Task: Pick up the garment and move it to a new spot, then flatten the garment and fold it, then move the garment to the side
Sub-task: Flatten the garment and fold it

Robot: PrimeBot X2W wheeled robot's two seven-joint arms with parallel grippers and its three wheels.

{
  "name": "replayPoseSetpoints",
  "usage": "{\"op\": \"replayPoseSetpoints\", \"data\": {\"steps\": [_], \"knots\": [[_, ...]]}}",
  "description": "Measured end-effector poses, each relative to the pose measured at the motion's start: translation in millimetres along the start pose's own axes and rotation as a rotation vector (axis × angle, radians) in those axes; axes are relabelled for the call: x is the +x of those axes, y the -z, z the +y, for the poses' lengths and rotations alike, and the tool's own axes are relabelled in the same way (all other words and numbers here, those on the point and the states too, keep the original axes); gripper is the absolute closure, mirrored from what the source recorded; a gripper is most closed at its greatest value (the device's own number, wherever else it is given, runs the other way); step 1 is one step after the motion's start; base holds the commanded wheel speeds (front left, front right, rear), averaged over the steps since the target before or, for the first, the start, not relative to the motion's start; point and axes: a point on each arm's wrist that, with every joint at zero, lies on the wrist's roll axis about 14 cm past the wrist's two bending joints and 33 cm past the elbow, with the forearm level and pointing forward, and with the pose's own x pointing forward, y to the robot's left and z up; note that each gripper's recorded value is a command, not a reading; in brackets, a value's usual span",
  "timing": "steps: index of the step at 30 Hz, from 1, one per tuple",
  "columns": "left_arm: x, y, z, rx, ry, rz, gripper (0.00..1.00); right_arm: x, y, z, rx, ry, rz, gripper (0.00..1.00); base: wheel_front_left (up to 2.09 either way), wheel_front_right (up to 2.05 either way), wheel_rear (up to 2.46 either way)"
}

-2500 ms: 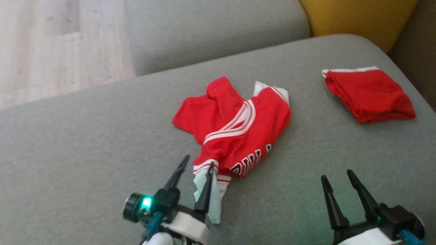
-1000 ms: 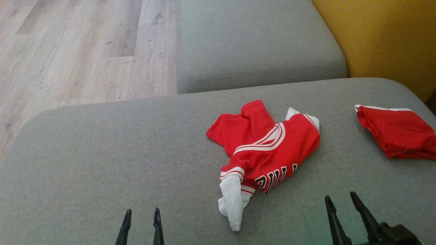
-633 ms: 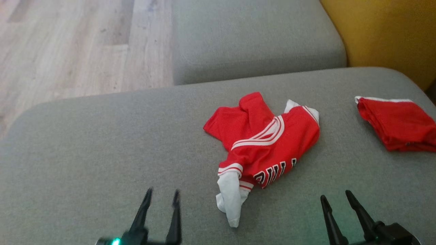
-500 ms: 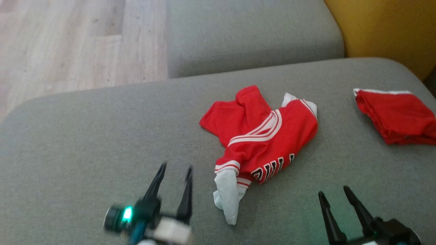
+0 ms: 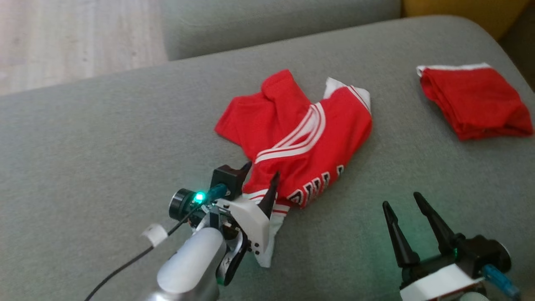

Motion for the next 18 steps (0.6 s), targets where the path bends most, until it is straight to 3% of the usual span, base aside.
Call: {"op": "replayPoseSetpoints", "data": {"steps": [5, 6, 7, 8, 18], "knots": [[12.7, 23.0, -8.4, -0.010, 0.038, 0.095, 0.00, -3.6, 4.6, -7.8, 0.002, 0.030, 0.018, 0.00, 0.00, 0.00, 0.00], [13.7, 26.0, -10.2, -0.012, 0.045, 0.107, 0.27, -4.7, 4.8, -8.9, 0.005, 0.036, 0.018, 0.00, 0.00, 0.00, 0.00], [14.2, 28.7, -11.7, -0.016, 0.049, 0.116, 0.71, -5.9, 4.9, -9.7, 0.007, 0.040, 0.018, 0.00, 0.00, 0.00, 0.00], [14.3, 30.4, -13.0, -0.019, 0.052, 0.119, 1.00, -7.2, 4.7, -10.5, 0.008, 0.044, 0.017, 0.00, 0.00, 0.00, 0.00], [11.9, -13.2, -61.8, -0.099, 0.209, -0.012, 1.00, -24.0, -8.1, -16.8, 0.015, 0.091, -0.041, 0.00, 0.00, 0.00, 0.00]]}}
